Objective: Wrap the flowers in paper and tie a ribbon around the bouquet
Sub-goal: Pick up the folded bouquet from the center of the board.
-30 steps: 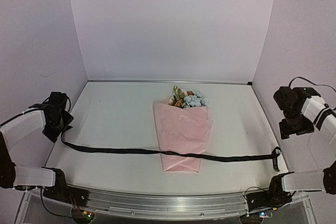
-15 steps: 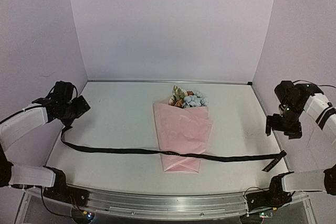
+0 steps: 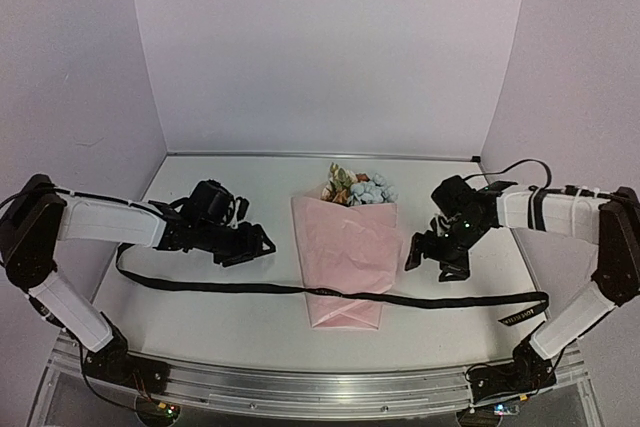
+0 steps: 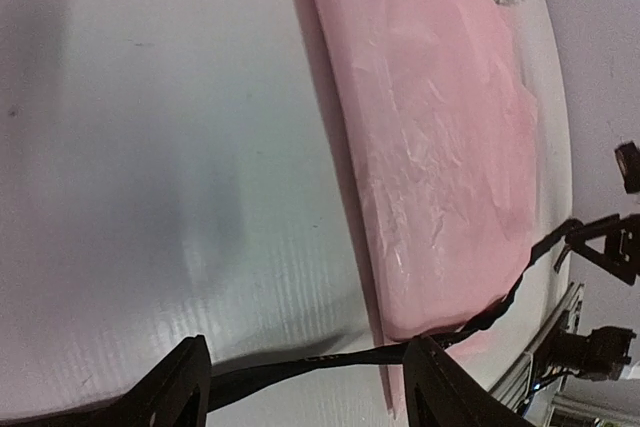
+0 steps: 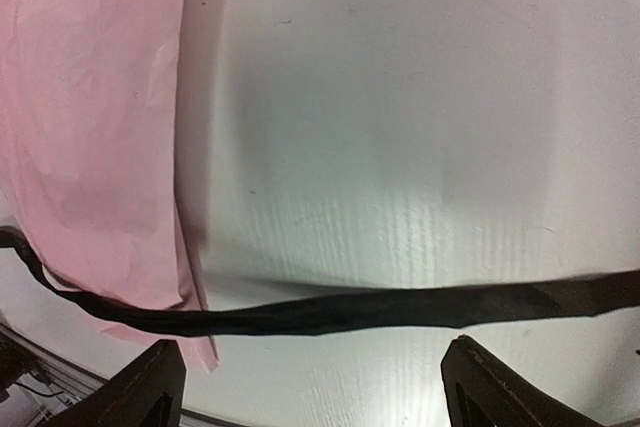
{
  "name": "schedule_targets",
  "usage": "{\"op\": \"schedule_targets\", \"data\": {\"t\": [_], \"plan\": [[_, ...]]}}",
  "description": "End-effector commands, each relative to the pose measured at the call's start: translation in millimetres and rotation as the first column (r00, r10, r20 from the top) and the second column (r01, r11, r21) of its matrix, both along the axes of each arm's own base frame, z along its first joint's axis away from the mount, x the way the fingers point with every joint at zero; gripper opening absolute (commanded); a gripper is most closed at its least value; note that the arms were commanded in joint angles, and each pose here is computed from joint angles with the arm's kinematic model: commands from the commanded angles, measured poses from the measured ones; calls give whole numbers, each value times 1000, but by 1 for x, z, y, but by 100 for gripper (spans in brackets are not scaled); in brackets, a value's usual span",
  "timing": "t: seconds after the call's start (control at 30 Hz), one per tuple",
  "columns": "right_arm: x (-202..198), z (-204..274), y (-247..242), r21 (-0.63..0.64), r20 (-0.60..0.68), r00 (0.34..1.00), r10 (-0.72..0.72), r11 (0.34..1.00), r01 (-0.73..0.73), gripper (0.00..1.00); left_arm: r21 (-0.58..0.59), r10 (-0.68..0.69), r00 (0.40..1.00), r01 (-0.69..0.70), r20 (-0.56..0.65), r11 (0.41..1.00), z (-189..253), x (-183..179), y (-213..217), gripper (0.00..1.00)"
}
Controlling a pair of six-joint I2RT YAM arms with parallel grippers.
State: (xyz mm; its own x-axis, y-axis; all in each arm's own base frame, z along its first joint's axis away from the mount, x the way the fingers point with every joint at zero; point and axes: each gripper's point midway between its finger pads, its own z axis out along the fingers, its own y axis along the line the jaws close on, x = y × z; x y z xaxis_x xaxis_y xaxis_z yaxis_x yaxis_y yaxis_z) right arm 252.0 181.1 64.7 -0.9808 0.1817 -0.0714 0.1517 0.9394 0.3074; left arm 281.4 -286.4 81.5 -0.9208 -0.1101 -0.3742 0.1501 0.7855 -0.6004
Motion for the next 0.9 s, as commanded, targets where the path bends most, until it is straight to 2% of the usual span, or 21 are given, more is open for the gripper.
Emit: {"op": "schedule_targets", "data": {"t": [0.0, 0.4, 0.67, 0.77, 0.87], "plan": [[29, -5, 48, 130, 44, 999, -22, 991, 16, 89, -97, -154, 980, 168, 129, 981, 28, 6, -52, 66], [40, -49, 83, 197, 5, 996, -92, 976, 90, 84, -96, -292, 953, 299, 75, 950, -17, -12, -82, 58], [40, -64, 101, 264, -21, 985, -173, 949, 173, 73, -100, -353, 934, 356, 43, 929, -30, -32, -94, 51], [42, -65, 102, 267, -17, 981, -194, 944, 191, 65, -104, -359, 933, 361, 36, 927, -31, -35, -93, 47], [48, -63, 104, 271, -5, 978, -208, 941, 201, 48, -110, -373, 927, 374, 35, 921, -30, -40, -94, 43]]}}
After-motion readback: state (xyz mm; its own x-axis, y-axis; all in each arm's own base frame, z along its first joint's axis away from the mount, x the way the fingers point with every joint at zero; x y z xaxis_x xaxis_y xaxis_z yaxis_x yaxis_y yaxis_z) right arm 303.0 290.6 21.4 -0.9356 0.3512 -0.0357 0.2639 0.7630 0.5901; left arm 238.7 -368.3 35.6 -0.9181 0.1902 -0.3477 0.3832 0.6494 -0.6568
